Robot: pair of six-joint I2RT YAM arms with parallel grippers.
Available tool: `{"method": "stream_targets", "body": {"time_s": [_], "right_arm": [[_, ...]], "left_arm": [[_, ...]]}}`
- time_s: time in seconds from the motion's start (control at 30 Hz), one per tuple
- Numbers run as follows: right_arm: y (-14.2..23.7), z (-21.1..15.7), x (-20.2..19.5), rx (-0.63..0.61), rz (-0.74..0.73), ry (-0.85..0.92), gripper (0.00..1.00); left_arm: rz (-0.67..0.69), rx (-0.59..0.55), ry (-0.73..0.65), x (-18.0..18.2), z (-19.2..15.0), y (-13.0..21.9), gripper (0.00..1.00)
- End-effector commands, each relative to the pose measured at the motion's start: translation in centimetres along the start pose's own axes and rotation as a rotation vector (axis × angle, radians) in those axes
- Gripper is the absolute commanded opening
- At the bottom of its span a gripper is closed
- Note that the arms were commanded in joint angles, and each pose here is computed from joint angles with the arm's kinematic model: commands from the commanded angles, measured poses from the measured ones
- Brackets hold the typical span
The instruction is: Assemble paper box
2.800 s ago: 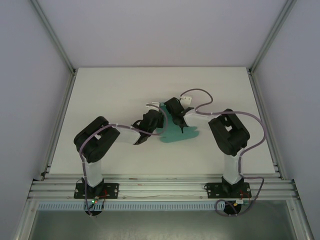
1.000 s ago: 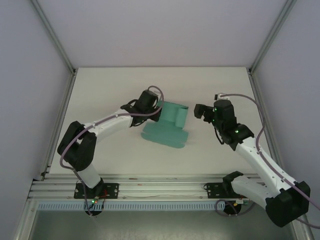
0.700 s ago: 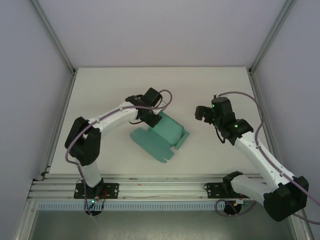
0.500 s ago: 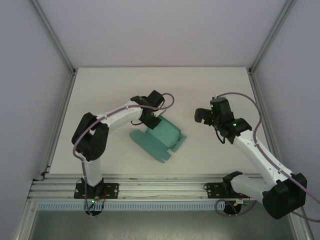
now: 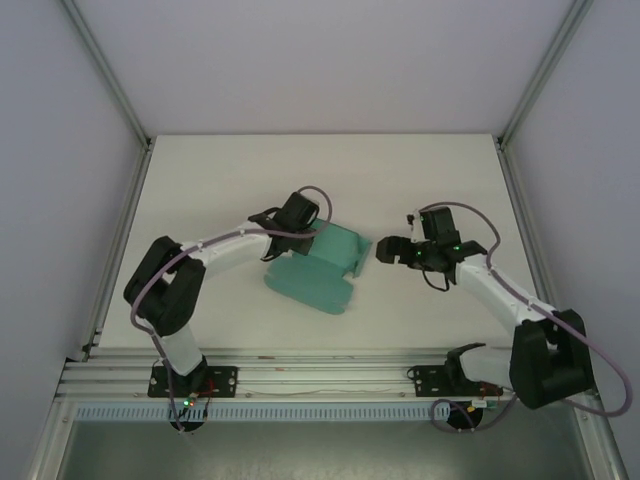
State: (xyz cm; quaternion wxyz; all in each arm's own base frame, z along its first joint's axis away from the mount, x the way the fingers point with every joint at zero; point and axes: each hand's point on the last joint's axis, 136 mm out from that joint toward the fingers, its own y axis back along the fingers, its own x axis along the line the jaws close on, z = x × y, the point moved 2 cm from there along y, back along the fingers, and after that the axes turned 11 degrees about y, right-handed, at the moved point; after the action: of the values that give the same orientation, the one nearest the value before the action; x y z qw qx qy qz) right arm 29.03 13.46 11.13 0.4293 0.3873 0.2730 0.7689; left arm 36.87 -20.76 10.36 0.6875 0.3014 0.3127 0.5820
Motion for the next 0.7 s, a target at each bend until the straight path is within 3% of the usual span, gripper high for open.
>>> {"method": "stream_targets", "body": {"time_s": [0.0, 0.1, 0.43, 0.67], "right_arm": [[-0.8, 2.3, 2.0, -0.054, 0.144, 0.141, 0.85], [-1.6, 2.4, 2.9, -0.027, 0.221, 0.188, 0.81], [-3.6, 4.9, 3.0, -0.036, 0.247, 0.205, 0.67], [-4.9, 6.7, 3.0, -0.072, 0.131, 0.159, 0.47]], "left_arm": [[-0.041, -0.137, 0.100, -0.6, 2.8, 0.9, 0.00], [-0.081, -0.124, 0.108, -1.2, 2.5, 0.6, 0.00], [-0.104, -0.102, 0.107, -1.7, 1.7, 0.0, 0.00], [-0.029, -0.132, 0.155, -1.1, 2.3, -0.1, 0.00]]}}
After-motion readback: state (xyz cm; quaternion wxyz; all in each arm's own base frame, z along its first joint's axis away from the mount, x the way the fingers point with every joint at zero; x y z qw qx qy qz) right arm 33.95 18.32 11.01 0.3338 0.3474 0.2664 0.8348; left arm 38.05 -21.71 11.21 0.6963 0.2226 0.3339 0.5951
